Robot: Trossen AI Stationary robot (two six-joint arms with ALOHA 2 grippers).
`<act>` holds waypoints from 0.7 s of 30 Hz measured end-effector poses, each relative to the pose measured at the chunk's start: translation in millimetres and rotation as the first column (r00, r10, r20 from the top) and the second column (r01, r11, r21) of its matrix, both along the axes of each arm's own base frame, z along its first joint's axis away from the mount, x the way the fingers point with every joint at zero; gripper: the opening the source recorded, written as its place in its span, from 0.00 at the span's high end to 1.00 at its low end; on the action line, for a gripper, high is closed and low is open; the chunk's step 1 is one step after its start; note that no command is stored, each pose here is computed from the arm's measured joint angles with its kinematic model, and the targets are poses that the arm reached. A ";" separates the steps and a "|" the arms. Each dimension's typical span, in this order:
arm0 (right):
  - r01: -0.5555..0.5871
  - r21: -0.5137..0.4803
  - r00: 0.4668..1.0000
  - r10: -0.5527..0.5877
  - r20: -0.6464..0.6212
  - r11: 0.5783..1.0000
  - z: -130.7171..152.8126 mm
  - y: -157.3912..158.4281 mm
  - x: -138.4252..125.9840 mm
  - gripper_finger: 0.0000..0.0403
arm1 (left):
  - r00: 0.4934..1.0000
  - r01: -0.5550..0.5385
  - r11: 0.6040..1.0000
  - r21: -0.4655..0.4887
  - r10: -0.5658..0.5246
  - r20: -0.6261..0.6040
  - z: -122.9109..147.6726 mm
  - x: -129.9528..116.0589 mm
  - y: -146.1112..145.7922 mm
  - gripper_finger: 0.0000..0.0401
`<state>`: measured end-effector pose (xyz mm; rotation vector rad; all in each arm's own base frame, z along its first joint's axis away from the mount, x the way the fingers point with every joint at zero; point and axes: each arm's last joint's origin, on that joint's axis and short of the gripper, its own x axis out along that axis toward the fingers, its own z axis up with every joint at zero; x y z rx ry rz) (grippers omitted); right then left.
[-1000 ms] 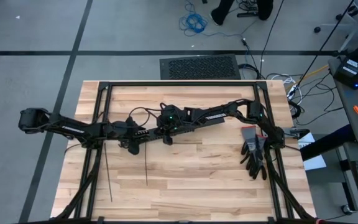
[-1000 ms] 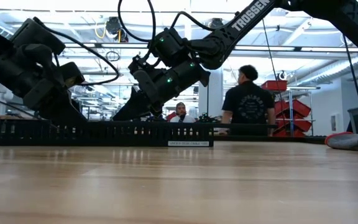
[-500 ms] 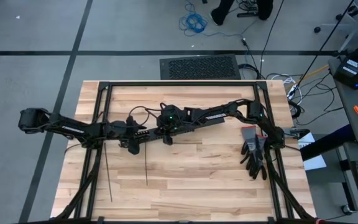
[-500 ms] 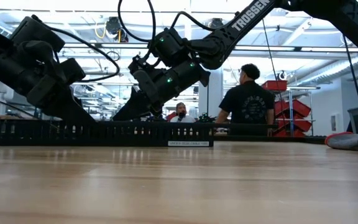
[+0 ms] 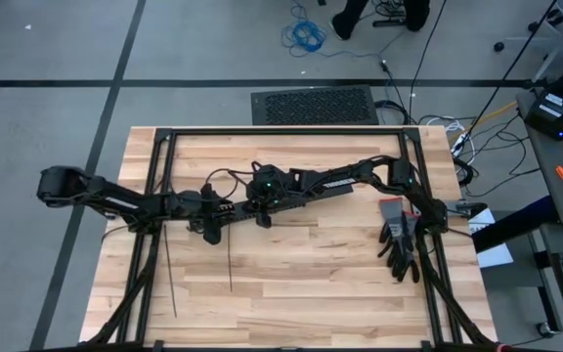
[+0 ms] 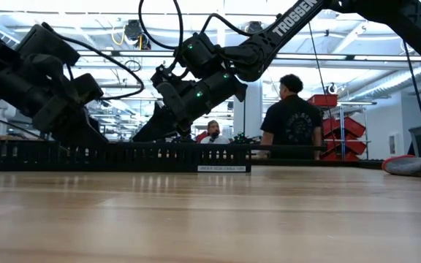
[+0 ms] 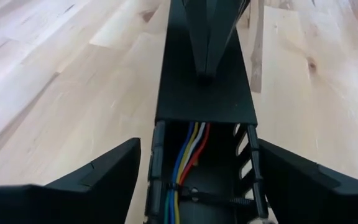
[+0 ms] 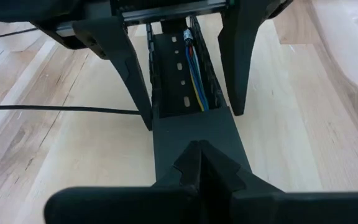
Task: Ziptie cables
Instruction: Close the black cable duct with the cable duct cover
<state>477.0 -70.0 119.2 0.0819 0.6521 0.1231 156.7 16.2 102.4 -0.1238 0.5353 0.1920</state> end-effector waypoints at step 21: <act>-0.012 0.011 1.000 0.012 0.023 1.000 3.1 5.2 3.1 1.00 | 1.000 0.008 1.000 0.002 -0.008 -0.015 -4.9 2.4 0.0 0.47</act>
